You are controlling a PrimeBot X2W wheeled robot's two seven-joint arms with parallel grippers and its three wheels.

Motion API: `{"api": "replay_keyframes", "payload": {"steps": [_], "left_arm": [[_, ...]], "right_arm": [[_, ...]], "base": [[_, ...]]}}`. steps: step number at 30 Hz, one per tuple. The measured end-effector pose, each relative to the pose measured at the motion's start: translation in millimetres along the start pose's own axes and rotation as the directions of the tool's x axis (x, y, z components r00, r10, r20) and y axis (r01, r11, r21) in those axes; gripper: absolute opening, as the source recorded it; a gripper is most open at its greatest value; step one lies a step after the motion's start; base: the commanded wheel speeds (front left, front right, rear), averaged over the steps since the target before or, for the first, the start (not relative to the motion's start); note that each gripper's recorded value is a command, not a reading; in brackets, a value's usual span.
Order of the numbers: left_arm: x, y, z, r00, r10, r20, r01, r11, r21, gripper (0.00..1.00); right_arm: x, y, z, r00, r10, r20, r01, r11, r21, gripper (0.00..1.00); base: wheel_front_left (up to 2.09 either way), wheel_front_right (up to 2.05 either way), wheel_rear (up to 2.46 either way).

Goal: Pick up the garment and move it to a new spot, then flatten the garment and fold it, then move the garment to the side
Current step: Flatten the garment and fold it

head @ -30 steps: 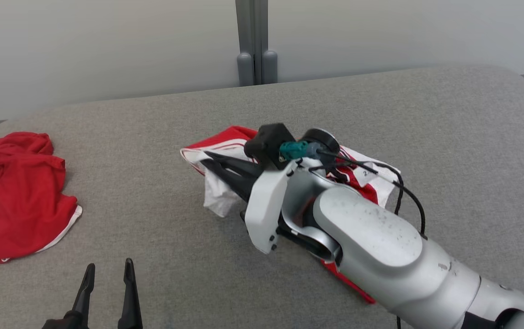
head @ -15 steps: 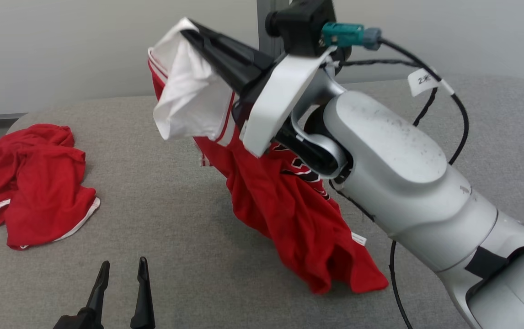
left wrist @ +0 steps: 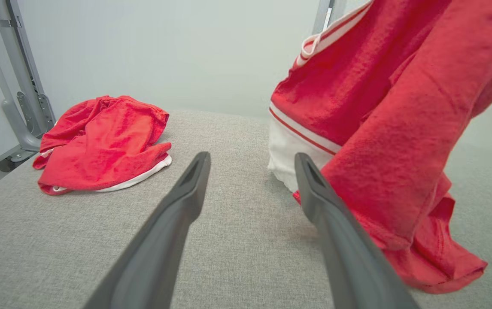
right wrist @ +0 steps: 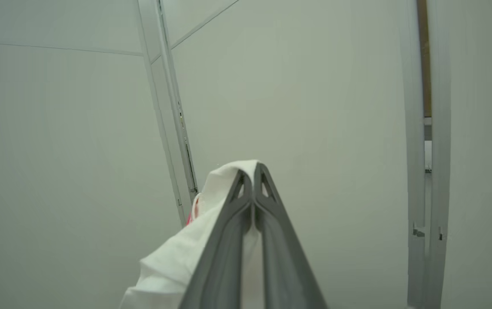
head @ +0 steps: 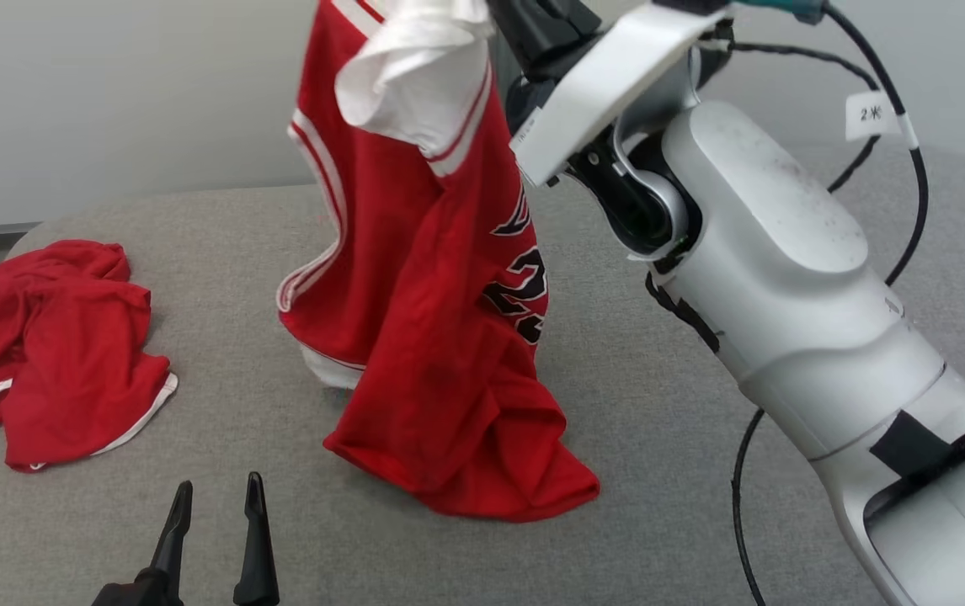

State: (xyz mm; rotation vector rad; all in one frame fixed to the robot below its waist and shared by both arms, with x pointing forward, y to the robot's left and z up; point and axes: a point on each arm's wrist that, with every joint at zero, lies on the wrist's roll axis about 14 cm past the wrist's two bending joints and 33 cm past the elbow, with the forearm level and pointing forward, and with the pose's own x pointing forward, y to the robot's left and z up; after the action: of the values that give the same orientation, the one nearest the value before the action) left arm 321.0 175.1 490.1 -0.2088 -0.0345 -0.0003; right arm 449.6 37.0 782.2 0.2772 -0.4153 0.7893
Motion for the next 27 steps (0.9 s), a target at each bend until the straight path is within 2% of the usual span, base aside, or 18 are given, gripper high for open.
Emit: {"api": "replay_keyframes", "payload": {"steps": [5, 8, 11, 16, 21, 27], "left_arm": [[2, -3, -2, 1.000, -0.011, -0.007, 0.011, 1.000, 0.002, 1.00], [3, -7, -5, 1.000, -0.026, -0.016, 0.026, 1.000, 0.002, 1.00], [7, -12, -8, 0.999, -0.045, -0.027, 0.045, 0.999, 0.002, 1.00], [11, -18, -12, 0.997, -0.064, -0.040, 0.064, 0.998, 0.000, 1.00], [13, -23, -18, 0.995, -0.084, -0.059, 0.084, 0.996, -0.002, 1.00], [15, -27, -21, 0.993, -0.098, -0.068, 0.098, 0.995, -0.003, 1.00]], "right_arm": [[-38, -52, -38, 0.981, -0.180, -0.074, 0.181, 0.983, 0.014, 0.00], [-74, -90, -57, 0.944, -0.309, -0.115, 0.312, 0.950, 0.013, 0.00], [-123, -132, -75, 0.880, -0.448, -0.158, 0.453, 0.891, -0.002, 0.00], [-200, -173, -107, 0.754, -0.612, -0.240, 0.629, 0.778, -0.008, 0.00], [-270, -195, -129, 0.620, -0.725, -0.300, 0.759, 0.651, -0.005, 0.00], [-336, -204, -147, 0.475, -0.804, -0.358, 0.859, 0.512, -0.009, 0.00]], "base": [[0.00, 0.00, 0.00], [0.00, 0.00, 0.00], [0.00, 0.00, 0.00], [0.00, 0.00, 0.00], [0.00, 0.00, 0.00], [0.00, 0.00, 0.00]]}}
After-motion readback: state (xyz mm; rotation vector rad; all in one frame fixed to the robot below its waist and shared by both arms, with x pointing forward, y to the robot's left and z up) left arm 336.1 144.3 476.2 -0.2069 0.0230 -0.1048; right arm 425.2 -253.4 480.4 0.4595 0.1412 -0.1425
